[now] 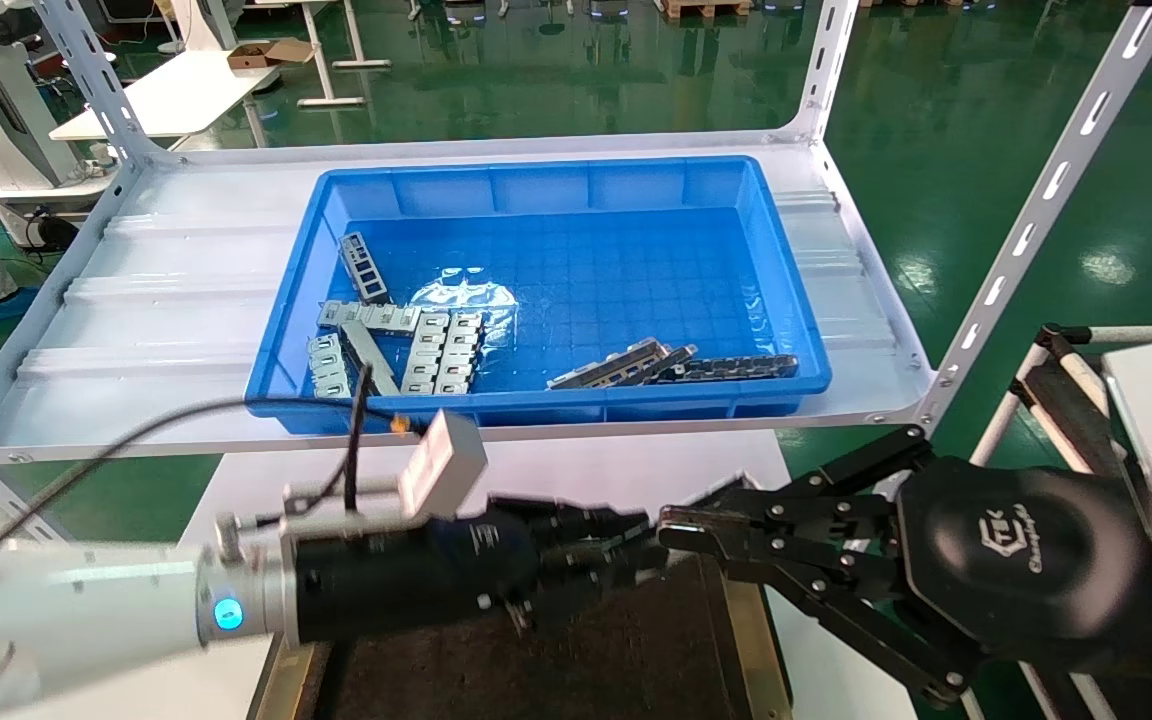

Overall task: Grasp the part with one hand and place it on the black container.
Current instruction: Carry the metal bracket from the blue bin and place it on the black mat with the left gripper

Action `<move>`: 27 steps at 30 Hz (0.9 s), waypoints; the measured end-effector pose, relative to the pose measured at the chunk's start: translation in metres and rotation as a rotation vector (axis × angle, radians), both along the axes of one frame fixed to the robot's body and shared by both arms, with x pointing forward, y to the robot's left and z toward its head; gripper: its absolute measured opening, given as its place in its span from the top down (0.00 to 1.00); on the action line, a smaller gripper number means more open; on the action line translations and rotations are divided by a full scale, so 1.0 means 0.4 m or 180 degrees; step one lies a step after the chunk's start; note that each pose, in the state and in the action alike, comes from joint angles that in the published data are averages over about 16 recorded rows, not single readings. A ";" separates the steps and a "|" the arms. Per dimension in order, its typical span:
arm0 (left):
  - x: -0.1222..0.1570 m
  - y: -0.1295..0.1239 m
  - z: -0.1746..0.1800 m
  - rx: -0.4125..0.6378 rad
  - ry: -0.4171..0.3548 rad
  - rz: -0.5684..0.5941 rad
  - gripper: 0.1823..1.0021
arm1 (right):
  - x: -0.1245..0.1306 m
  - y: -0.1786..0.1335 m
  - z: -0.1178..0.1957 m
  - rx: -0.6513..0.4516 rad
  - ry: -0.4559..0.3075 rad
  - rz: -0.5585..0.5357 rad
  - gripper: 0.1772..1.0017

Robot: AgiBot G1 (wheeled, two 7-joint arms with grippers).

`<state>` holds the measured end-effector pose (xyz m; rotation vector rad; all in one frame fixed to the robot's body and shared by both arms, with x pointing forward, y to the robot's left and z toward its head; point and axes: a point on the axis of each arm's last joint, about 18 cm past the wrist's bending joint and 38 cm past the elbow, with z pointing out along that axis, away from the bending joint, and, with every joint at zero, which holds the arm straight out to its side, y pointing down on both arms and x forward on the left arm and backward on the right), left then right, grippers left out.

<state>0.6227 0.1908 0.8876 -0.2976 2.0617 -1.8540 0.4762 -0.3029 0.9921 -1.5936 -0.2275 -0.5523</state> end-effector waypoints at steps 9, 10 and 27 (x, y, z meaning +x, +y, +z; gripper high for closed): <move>-0.046 -0.043 -0.203 -0.0174 0.0645 0.0515 0.79 | 0.000 0.000 0.000 0.0000 0.0000 0.0000 0.98; -0.046 -0.048 -0.222 -0.0200 0.0705 0.0593 0.79 | 0.000 0.000 0.000 0.0000 0.0000 0.0000 0.98; 0.023 -0.163 -0.406 -0.0730 0.1290 0.1766 0.79 | 0.000 0.000 0.000 0.0000 0.0000 0.0000 0.98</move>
